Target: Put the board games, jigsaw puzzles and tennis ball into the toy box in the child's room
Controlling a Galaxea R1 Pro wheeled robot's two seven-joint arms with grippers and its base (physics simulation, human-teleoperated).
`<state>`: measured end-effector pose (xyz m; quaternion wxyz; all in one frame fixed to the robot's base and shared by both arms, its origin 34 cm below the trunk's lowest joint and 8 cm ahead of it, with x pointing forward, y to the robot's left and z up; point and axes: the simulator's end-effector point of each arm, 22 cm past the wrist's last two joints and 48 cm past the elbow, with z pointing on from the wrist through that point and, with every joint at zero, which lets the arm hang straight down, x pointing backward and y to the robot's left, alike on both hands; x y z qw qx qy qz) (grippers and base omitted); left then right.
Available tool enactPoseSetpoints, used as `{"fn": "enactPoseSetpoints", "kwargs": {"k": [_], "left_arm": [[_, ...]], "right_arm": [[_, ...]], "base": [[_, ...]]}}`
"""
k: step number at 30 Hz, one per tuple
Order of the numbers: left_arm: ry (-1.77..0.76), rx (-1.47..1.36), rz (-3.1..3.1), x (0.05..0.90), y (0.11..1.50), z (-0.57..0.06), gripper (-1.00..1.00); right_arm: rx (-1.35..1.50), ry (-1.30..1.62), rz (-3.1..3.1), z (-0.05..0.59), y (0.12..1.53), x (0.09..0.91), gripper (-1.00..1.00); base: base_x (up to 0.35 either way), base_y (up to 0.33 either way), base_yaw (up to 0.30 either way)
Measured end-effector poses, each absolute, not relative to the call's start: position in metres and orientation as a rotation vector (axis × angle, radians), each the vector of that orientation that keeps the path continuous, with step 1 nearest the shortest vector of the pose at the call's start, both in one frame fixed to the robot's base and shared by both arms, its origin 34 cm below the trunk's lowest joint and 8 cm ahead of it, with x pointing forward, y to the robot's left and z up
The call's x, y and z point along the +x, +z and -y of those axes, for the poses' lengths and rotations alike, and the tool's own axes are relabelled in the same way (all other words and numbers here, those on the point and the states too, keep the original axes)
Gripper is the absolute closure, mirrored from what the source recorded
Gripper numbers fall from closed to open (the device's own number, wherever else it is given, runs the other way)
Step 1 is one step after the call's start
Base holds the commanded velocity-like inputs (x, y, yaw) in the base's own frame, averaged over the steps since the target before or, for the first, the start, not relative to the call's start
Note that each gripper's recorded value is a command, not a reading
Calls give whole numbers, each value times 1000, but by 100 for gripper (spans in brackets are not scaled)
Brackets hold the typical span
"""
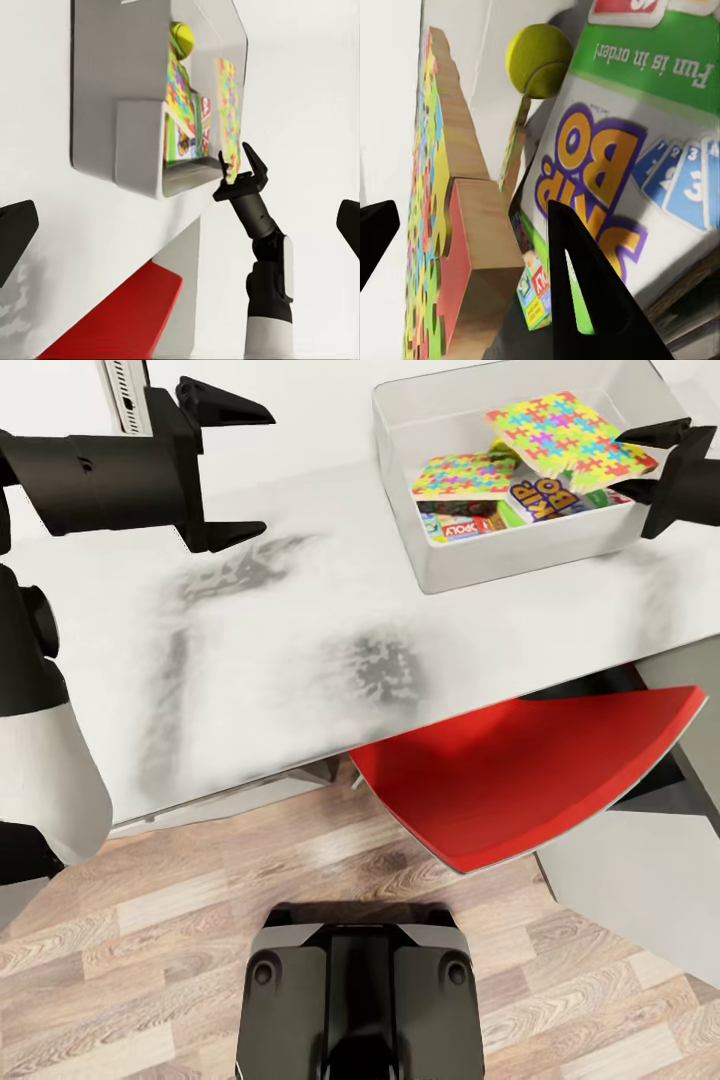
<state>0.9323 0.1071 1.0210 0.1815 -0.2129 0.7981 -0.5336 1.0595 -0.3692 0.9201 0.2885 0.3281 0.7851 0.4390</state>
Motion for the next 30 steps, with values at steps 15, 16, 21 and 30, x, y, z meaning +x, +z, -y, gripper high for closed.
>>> {"fn": "enactPoseSetpoints", "kwargs": {"k": [15,16,21,30], "left_arm": [[-1593,-539,-2293,914,1017,-75,-100],[-1595,-538,-2297,913,1016,-73,-100],[-1601,-538,-2307,910,1013,-69,-100],[-1605,-551,-2314,909,1010,-67,-100]], "right_arm": [[814,1128,-2088,372,939,1066,100],[805,1126,-2082,372,942,1067,100],[772,1114,-2067,374,955,1069,100],[754,1108,-2062,374,960,1070,100]], "base": [[0,0,0],[0,0,0],[0,0,0],[0,0,0]]}}
